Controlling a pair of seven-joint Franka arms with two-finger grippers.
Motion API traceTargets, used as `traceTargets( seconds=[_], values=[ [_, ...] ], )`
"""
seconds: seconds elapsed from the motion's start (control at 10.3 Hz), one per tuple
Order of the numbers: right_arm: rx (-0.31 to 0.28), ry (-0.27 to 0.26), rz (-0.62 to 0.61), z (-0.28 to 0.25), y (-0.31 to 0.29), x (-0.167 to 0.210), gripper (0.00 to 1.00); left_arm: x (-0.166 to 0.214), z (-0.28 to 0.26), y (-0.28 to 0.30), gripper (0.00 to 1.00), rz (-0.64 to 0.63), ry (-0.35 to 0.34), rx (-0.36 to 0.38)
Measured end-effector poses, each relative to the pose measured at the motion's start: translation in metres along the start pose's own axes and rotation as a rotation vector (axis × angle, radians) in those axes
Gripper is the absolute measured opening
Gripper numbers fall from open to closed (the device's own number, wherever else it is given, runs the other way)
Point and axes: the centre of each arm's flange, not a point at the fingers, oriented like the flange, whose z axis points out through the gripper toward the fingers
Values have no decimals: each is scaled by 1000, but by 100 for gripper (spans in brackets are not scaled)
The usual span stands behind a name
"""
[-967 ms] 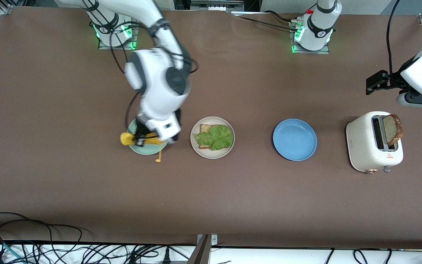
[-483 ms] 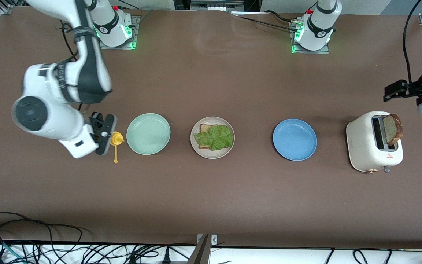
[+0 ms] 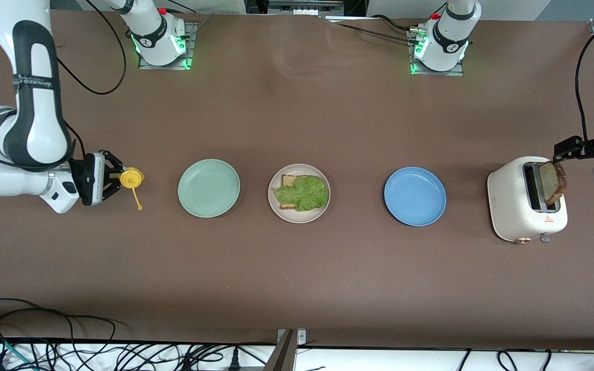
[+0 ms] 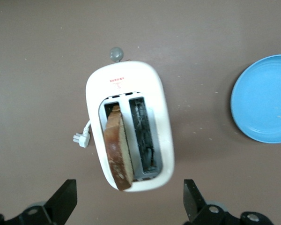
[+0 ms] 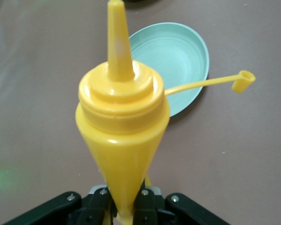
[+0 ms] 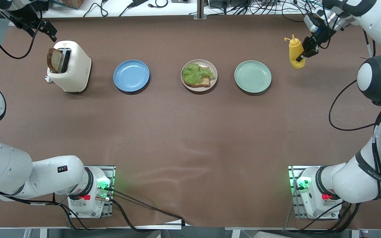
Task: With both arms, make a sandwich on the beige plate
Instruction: 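Return the bottle beside the mint plate while the left gripper reaches the toaster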
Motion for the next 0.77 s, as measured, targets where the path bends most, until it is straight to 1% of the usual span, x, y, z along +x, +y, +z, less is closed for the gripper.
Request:
traceTargets(
  seconds=[0.19, 0.39, 0.48, 0.58, 0.68, 0.77],
  values=[
    [16, 75, -34, 13, -7, -42, 15, -4, 35, -5, 100, -2, 48, 15],
    [20, 138, -72, 25, -15, -76, 15, -7, 72, -17, 99, -21, 71, 19],
    [14, 171, -97, 30, -17, -88, 15, -8, 90, -22, 89, -28, 62, 11],
    [6, 203, -119, 36, -17, -98, 15, -9, 105, -26, 88, -38, 46, 1],
    [2, 227, -135, 43, -16, -107, 15, -10, 113, -29, 74, -43, 36, -5],
    [-1, 241, -157, 51, -13, -117, 15, -11, 113, -29, 59, -58, 34, -20]
  ],
)
